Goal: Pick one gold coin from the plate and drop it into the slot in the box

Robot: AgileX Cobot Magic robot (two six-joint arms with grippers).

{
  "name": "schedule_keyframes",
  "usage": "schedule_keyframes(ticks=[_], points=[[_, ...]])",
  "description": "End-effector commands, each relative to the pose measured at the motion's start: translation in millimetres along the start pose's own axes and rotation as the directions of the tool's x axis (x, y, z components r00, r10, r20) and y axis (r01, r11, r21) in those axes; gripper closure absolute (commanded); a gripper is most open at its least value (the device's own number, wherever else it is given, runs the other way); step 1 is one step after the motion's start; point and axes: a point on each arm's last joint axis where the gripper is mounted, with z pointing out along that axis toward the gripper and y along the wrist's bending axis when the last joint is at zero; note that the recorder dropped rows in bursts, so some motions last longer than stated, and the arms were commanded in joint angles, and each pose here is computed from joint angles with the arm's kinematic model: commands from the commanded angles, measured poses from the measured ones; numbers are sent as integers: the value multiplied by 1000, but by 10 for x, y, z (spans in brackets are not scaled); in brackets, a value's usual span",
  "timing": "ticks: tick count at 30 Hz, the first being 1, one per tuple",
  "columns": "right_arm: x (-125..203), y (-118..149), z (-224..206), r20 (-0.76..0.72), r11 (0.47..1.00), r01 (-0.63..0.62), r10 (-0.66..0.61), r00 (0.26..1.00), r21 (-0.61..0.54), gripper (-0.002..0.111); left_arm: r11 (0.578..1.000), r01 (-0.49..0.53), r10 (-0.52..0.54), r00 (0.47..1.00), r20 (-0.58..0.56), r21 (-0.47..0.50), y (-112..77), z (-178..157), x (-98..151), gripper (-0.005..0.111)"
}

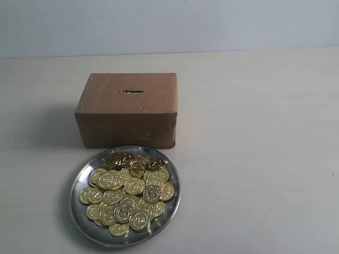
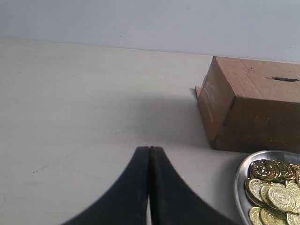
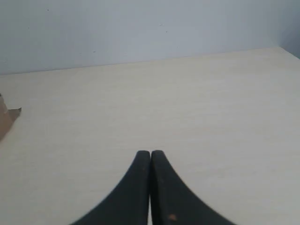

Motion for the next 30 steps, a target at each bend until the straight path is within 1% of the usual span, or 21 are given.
schedule_keyframes(ticks=[1,4,5,6,7,8,9,10,11,12,13,15,17,19,20,23,24,27,28,29,30], points=[[8,-5,0,6,1000,4,-4,1000,6,108,1000,5,-5,1000,14,2,-1,-1,-1,107],[3,-10,0,11,1000,21,-21,1000,12,108,1000,-22,22,1000,18,-1,1,-1,-5,107],[-6,-12,0,21,999,28,-28,999,15,108,1000,-16,16,1000,23,0,0,-1,-9,107],[-30,-10,-1,48,1000,26,-27,998,13,108,1000,26,-27,999,39,14,-11,-1,-24,107],[-54,-4,-2,74,1000,3,-3,997,6,108,995,95,-97,994,55,32,-24,-2,-41,107],[-90,5,-6,113,999,-46,47,992,-10,108,972,224,-229,971,73,69,-46,-5,-67,107],[-128,14,-11,153,993,-112,115,981,-32,108,909,398,-409,910,76,121,-73,-10,-96,107],[-158,21,-16,180,980,-192,199,963,-59,108,824,542,-556,830,51,166,-100,-14,-111,107],[-189,29,-23,201,945,-311,325,924,-101,108,740,643,-659,752,21,196,-121,-18,-120,107],[-216,33,-30,212,898,-416,438,874,-141,108,689,692,-709,705,2,213,-135,-22,-128,107],[-234,33,-35,218,862,-478,505,835,-166,108,676,703,-721,692,3,219,-136,-23,-134,107],[-254,33,-41,214,795,-572,606,766,-205,108,677,701,-724,689,30,225,-122,-24,-156,107],[-267,29,-45,216,759,-611,650,729,-222,108,676,700,-726,686,45,229,-114,-26,-168,107],[-279,22,-48,230,761,-609,649,726,-225,108,678,698,-724,688,46,229,-114,-26,-168,107],[-282,20,-49,235,761,-609,649,724,-226,108,686,691,-717,695,48,228,-114,-26,-168,107],[-281,21,-49,229,750,-620,661,714,-229,108,688,689,-715,697,49,228,-114,-26,-168,107],[-278,24,-48,221,739,-632,674,705,-233,108,685,692,-717,696,44,228,-117,-25,-165,107],[-237,59,-37,144,682,-690,728,670,-242,108,684,694,-716,698,23,224,-127,-24,-149,107],[-228,75,-37,116,670,-702,738,664,-244,108,674,704,-724,690,12,225,-134,-24,-144,107],[-254,97,-54,95,671,-698,734,672,-249,108,663,713,-732,682,-3,227,-142,-24,-138,107],[-294,134,-83,63,683,-683,717,694,-258,108,665,712,-727,686,-19,225,-153,-24,-126,107]])
